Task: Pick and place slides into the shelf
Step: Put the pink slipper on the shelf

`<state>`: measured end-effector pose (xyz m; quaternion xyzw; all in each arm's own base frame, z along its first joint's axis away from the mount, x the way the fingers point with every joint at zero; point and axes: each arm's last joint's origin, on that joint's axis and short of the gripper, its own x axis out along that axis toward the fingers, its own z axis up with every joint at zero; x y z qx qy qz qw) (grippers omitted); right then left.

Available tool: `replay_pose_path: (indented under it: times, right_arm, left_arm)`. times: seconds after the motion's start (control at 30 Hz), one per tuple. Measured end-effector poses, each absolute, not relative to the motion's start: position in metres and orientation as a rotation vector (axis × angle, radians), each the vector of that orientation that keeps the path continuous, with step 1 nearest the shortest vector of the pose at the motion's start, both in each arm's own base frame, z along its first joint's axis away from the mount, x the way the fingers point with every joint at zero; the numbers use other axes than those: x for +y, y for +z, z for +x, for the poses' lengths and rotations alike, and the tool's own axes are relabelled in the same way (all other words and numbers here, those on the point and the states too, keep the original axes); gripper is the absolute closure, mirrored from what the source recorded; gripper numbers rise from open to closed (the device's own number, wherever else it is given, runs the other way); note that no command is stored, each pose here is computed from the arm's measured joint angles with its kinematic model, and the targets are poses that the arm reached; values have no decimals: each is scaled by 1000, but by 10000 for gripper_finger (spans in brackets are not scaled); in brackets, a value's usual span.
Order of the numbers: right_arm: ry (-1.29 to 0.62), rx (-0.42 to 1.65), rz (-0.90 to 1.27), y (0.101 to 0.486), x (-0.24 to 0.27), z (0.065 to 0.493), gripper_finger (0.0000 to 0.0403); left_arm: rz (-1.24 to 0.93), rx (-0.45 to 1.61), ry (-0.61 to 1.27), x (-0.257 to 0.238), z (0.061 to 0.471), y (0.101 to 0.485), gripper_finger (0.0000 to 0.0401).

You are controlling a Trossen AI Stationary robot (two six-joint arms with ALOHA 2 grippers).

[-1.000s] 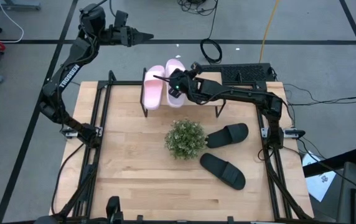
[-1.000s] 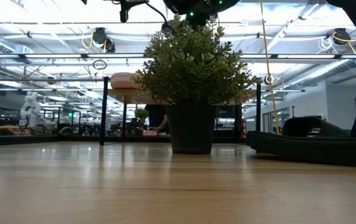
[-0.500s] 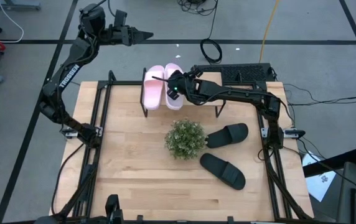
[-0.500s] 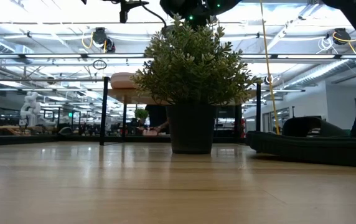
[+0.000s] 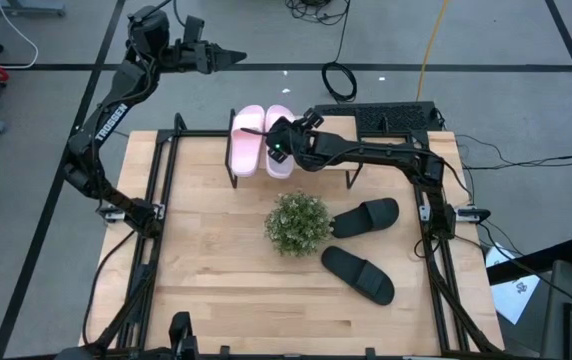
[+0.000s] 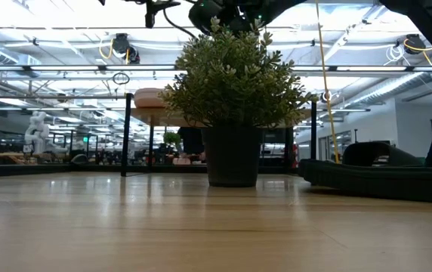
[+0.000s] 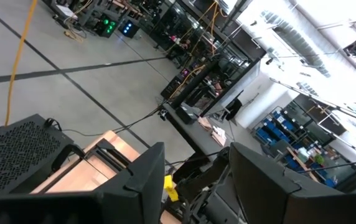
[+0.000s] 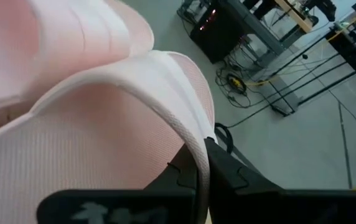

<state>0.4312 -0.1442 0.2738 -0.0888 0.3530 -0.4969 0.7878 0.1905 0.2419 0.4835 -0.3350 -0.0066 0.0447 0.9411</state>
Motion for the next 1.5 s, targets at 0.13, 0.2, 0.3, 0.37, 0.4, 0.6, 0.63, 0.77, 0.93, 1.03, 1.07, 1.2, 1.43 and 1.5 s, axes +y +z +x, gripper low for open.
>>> replay_pose_path:
  times: [0.13,0.2,0.3,0.37,0.4,0.6,0.63,0.77,0.93,1.03,1.07,1.2,1.43,1.5]
  right_arm:
    - [-1072,767,-195,271,-144,432,403]
    - [-1075,760,-193,269,-145,434,403]
    - [-1075,760,-194,268,-145,434,403]
    - [-1081,758,-195,269,-146,434,403]
    - [-1092,756,-200,269,-146,434,403]
    - [-1084,746,-194,270,-148,435,403]
    - [-1074,740,-187,270,-148,435,403]
    - [-1050,719,-171,271,-148,437,399]
    - [-1040,720,-167,271,-148,437,397]
    - [-1008,718,-152,271,-147,438,397]
    - [-1007,717,-150,271,-147,438,396]
    - [-1004,716,-144,271,-147,438,393]
    - [-1001,717,-143,271,-147,438,347]
    - [-999,717,-144,271,-146,438,333]
  left_arm:
    - [-675,-13,91,242,190,483,226]
    - [-673,-13,91,242,190,484,226]
    - [-671,-13,91,242,190,483,226]
    - [-671,-13,91,242,190,484,226]
    - [-671,-13,91,242,190,484,226]
    - [-671,-13,91,242,190,484,226]
    - [-671,-13,91,242,190,484,226]
    - [-671,-13,91,242,190,484,226]
    - [-671,-13,91,242,190,484,226]
    - [-672,-13,91,242,190,484,226]
    - [-672,-13,91,242,190,484,226]
    - [-672,-13,91,242,190,483,226]
    - [-672,-13,91,242,190,484,226]
    - [-672,-13,91,242,190,483,226]
